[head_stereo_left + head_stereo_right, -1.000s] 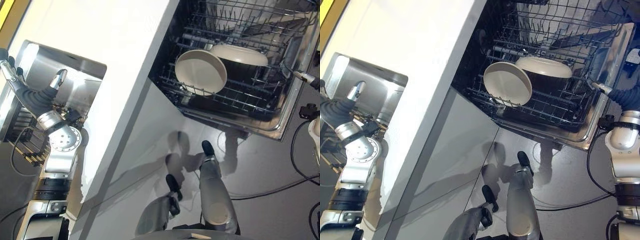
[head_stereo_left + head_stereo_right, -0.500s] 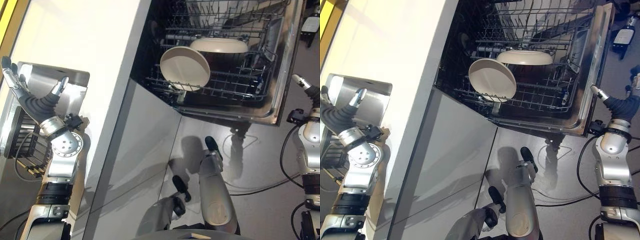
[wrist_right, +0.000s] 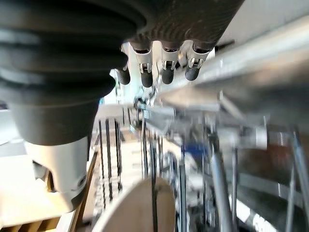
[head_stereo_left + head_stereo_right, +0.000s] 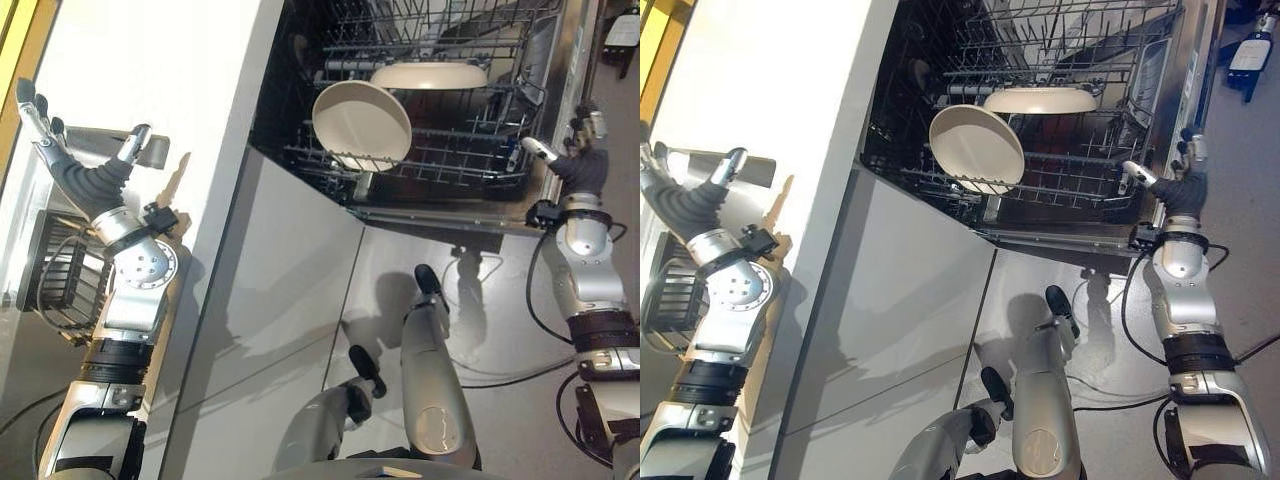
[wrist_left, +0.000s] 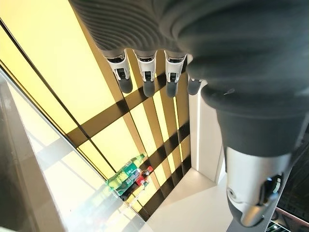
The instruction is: Pick up plates and place into dishwasher.
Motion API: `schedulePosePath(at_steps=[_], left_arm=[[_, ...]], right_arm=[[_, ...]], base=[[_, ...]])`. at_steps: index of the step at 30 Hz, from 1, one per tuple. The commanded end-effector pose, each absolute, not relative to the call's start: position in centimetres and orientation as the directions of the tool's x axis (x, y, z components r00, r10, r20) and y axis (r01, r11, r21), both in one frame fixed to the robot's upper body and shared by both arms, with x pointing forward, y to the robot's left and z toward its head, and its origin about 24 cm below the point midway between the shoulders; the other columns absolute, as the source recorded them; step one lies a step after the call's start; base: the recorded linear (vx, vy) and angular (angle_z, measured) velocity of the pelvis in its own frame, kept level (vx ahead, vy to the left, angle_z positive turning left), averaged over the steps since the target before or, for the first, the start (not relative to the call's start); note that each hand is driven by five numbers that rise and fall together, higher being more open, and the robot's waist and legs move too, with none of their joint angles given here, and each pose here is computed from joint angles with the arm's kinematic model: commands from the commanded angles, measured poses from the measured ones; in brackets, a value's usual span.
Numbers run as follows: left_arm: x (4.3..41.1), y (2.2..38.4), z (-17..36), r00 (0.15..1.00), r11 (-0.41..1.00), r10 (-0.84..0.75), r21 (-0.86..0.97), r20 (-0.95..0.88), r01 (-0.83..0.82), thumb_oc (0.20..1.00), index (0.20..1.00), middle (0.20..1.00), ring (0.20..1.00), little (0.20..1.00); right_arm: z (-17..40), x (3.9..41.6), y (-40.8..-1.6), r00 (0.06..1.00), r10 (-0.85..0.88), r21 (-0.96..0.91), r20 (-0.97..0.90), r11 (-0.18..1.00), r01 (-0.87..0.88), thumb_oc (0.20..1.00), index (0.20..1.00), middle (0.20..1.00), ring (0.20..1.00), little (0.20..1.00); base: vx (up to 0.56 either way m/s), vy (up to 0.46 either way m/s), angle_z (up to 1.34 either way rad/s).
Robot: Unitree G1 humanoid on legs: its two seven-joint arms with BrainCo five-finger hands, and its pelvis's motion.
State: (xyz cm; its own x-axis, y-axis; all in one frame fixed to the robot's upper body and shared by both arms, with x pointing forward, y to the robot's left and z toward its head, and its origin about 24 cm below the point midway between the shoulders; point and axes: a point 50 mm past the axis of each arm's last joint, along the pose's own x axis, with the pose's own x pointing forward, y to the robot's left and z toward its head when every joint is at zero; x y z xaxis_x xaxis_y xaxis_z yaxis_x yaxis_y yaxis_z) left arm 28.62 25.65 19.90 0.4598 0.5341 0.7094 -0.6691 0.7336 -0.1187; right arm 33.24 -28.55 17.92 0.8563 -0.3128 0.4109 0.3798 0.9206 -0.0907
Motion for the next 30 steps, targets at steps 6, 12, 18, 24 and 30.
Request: schedulePosePath(at_steps=[6,12,18,24,30], left_arm=[[28.9,25.4,18.8,0.482,0.718,0.562,-0.108,0.672,-0.687,1.000,1.000,1.000,1.000,1.000],[29.0,24.9,18.5,0.485,0.718,0.562,-0.104,0.670,-0.688,1.000,1.000,1.000,1.000,1.000],[28.6,24.7,17.9,0.495,0.728,0.566,-0.117,0.660,-0.676,1.000,1.000,1.000,1.000,1.000],[28.7,23.9,17.7,0.527,0.751,0.552,-0.112,0.646,-0.651,1.000,1.000,1.000,1.000,1.000],[29.0,23.2,17.4,0.540,0.759,0.558,-0.124,0.630,-0.639,1.000,1.000,1.000,1.000,1.000]], right_arm=[[21.7,34.4,-26.9,0.831,-0.235,-0.071,0.505,0.948,0.312,1.000,1.000,1.000,1.000,1.000],[21.3,34.4,-28.2,0.729,-0.522,0.093,0.444,0.835,0.542,1.000,1.000,1.000,1.000,1.000],[22.3,34.9,-26.7,0.721,-0.519,0.089,0.458,0.834,0.544,1.000,1.000,1.000,1.000,1.000],[23.1,35.9,-24.1,0.766,-0.433,0.047,0.476,0.882,0.470,1.000,1.000,1.000,1.000,1.000],[24.3,36.7,-21.5,0.788,-0.356,0.002,0.502,0.912,0.410,1.000,1.000,1.000,1.000,1.000]], base=[[0.05,0.045,0.10],[0.01,0.055,0.13],[0.05,0.091,0.08],[0.07,0.104,0.00],[0.03,0.128,0.06]])
